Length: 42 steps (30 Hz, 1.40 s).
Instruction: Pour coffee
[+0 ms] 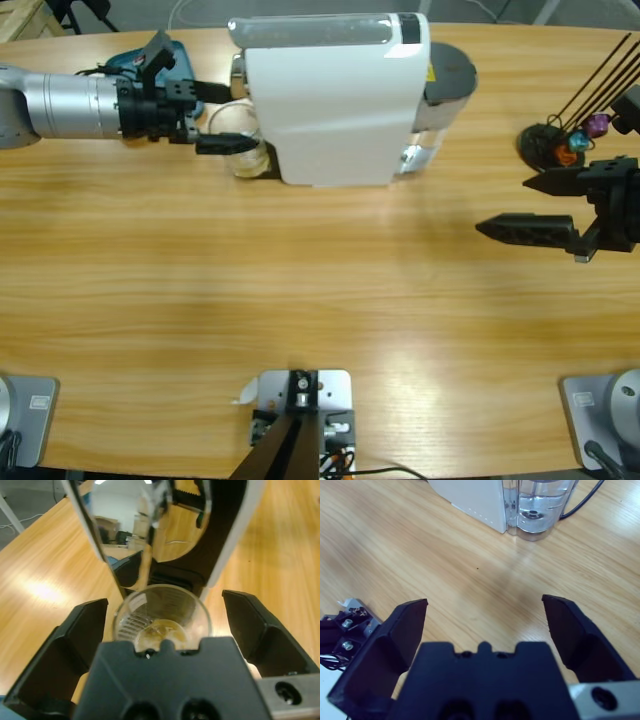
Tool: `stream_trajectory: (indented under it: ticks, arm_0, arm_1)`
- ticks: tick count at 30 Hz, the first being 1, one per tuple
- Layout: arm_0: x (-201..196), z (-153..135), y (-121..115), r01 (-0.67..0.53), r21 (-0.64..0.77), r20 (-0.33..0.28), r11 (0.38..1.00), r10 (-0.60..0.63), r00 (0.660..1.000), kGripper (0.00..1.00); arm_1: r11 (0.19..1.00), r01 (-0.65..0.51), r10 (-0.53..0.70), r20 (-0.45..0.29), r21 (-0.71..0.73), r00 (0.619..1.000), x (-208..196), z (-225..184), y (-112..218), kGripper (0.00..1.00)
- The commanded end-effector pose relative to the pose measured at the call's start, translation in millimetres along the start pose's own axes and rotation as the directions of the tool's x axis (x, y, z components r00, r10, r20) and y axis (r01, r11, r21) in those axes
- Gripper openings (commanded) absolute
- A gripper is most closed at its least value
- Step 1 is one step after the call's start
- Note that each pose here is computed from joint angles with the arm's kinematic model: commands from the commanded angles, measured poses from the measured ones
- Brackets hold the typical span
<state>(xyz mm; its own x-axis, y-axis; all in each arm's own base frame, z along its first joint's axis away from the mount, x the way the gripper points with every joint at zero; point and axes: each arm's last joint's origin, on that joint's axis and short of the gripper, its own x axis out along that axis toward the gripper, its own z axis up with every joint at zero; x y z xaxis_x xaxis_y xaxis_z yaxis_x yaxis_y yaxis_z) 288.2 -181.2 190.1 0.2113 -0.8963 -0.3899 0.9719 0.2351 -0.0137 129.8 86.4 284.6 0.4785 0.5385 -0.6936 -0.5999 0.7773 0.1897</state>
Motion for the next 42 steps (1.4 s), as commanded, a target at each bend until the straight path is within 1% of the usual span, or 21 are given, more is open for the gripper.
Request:
stream_trajectory:
  ticks: [1,3,8,12,14,15,17,18,19,30,32,34,39,41,42]
  arm_0:
    - [-2.8,-22.7,-6.3,0.013,-0.064,-0.034,0.998,-0.015,0.999,0.996]
    - [-4.2,-25.5,-5.8,-0.007,-0.069,-0.047,0.998,0.004,0.999,0.996]
    - [-1.2,-23.7,-2.1,-0.039,-0.063,-0.058,0.997,0.036,0.998,0.996]
    - [1.1,-23.6,-5.1,-0.049,-0.059,-0.07,0.997,0.045,0.997,0.995]
    - [3.2,-22.9,-5.3,-0.064,-0.051,-0.079,0.997,0.06,0.995,0.908]
    - [3.3,-22.9,-5.3,-0.065,-0.05,-0.08,0.997,0.061,0.995,0.795]
    - [3.4,-23.0,-5.4,-0.064,-0.05,-0.08,0.997,0.06,0.995,0.33]
    - [3.4,-23.0,-5.4,-0.064,-0.05,-0.08,0.997,0.06,0.995,0.136]
    - [3.2,-23.3,-5.7,-0.063,-0.051,-0.08,0.997,0.059,0.995,0.007]
    - [-3.6,-27.8,-8.9,-0.069,-0.047,-0.064,0.996,0.066,0.996,0.0]
    - [-12.1,-26.8,-9.2,-0.09,-0.047,-0.057,0.995,0.088,0.995,0.0]
    - [-28.1,-18.8,-9.2,-0.132,-0.032,-0.032,0.991,0.131,0.991,0.0]
    - [-73.4,-4.0,-0.2,-0.263,-0.035,0.03,0.964,0.264,0.964,0.0]
    - [-88.1,2.3,2.2,-0.339,-0.045,0.039,0.94,0.341,0.939,0.0]
    - [-93.3,5.1,4.2,-0.401,-0.048,0.028,0.915,0.403,0.915,0.0]
  arm_1:
    - [1.0,0.008,-0.007,-0.019,0.02,1.0,3.7,-4.4,-3.4,1.0]
    - [1.0,0.008,-0.007,-0.018,0.019,1.0,3.5,-4.4,-3.3,1.0]
    - [1.0,0.008,-0.007,-0.018,0.019,1.0,3.5,-4.4,-3.3,1.0]
    - [1.0,0.009,-0.009,-0.017,0.019,1.0,3.5,-4.2,-3.4,1.0]
    - [1.0,0.011,-0.01,-0.017,0.019,1.0,3.5,-4.2,-3.5,1.0]
    - [1.0,0.011,-0.01,-0.016,0.019,1.0,3.6,-4.2,-3.5,1.0]
    - [1.0,0.011,-0.011,-0.017,0.019,1.0,3.7,-4.4,-3.6,1.0]
    - [1.0,0.012,-0.012,-0.016,0.019,1.0,3.6,-4.4,-3.6,1.0]
    - [1.0,0.012,-0.012,-0.016,0.019,1.0,3.6,-4.4,-3.6,1.0]
    - [1.0,0.012,-0.012,-0.015,0.018,1.0,3.2,-4.5,-3.5,1.0]
    - [1.0,0.012,-0.011,-0.013,0.018,1.0,2.7,-4.6,-3.4,1.0]
    - [1.0,0.012,-0.012,-0.013,0.018,1.0,2.6,-5.1,-3.4,1.0]
    - [1.0,0.012,-0.011,-0.011,0.018,1.0,3.3,-4.8,-3.5,1.0]
    - [1.0,0.01,-0.01,-0.011,0.018,1.0,3.3,-4.8,-3.5,1.0]
    - [1.0,0.01,-0.01,-0.011,0.018,1.0,3.2,-5.0,-3.4,1.0]
